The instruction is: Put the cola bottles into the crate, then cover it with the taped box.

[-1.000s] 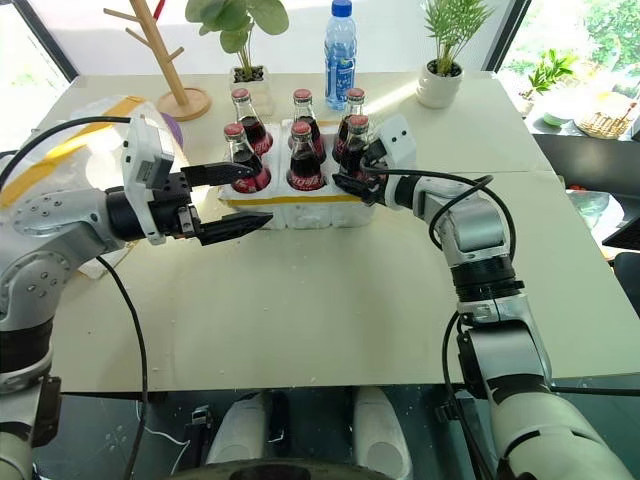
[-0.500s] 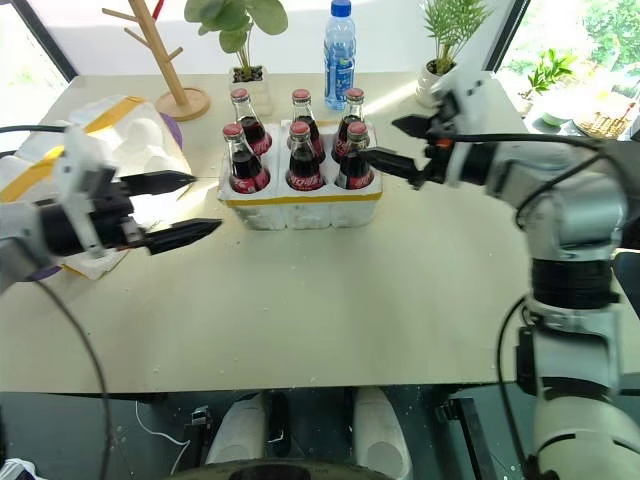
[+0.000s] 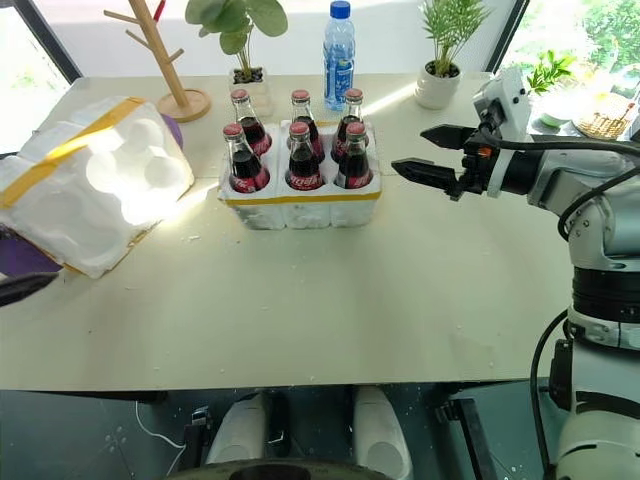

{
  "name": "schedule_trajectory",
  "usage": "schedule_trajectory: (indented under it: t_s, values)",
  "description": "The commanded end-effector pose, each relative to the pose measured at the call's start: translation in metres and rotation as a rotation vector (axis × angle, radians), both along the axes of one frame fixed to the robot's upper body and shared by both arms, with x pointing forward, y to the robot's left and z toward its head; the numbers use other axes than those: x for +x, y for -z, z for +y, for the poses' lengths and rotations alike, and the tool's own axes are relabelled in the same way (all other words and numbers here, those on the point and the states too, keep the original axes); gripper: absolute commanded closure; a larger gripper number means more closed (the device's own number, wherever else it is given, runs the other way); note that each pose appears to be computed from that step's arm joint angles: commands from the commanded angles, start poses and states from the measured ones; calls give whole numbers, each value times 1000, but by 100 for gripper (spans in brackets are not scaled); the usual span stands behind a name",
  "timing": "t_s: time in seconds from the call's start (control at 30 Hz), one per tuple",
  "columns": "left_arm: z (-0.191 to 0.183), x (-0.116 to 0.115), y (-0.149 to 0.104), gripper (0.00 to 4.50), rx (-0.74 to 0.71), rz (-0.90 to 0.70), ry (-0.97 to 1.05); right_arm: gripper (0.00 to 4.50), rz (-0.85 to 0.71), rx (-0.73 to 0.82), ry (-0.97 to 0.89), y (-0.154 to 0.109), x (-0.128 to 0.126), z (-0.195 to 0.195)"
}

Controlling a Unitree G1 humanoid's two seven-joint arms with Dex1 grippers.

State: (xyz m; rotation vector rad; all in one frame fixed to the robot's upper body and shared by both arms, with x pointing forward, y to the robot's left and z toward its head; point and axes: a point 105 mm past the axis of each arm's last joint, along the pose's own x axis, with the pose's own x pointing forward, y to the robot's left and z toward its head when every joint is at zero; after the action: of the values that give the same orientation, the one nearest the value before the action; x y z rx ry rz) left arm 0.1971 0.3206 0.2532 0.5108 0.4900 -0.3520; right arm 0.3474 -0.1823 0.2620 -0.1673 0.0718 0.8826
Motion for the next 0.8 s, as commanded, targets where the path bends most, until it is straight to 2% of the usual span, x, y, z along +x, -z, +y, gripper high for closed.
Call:
schedule_trajectory:
  t_s: [0.03, 0.2, 0.33, 0.43, 0.6, 0.8]
  values:
    - [18, -4, -7, 0, 30, 16, -50, 7, -65, 2, 11, -13, 3, -1]
    - [73, -25, 10, 0, 136, 211, -179, 7, -52, 3, 43, -5, 7, -3]
    - [109, -29, 5, 0, 119, 289, -220, 7, -28, 10, 60, 0, 5, -8]
    - [122, -19, 1, 0, 87, 331, -195, 7, -13, -2, 66, 6, 3, -11]
    - [111, 6, -5, 0, -11, 329, -116, 7, 1, -1, 72, 10, 0, -10]
    - [105, 27, 13, 0, -14, 398, -60, 7, 8, 10, 87, 11, 1, -9]
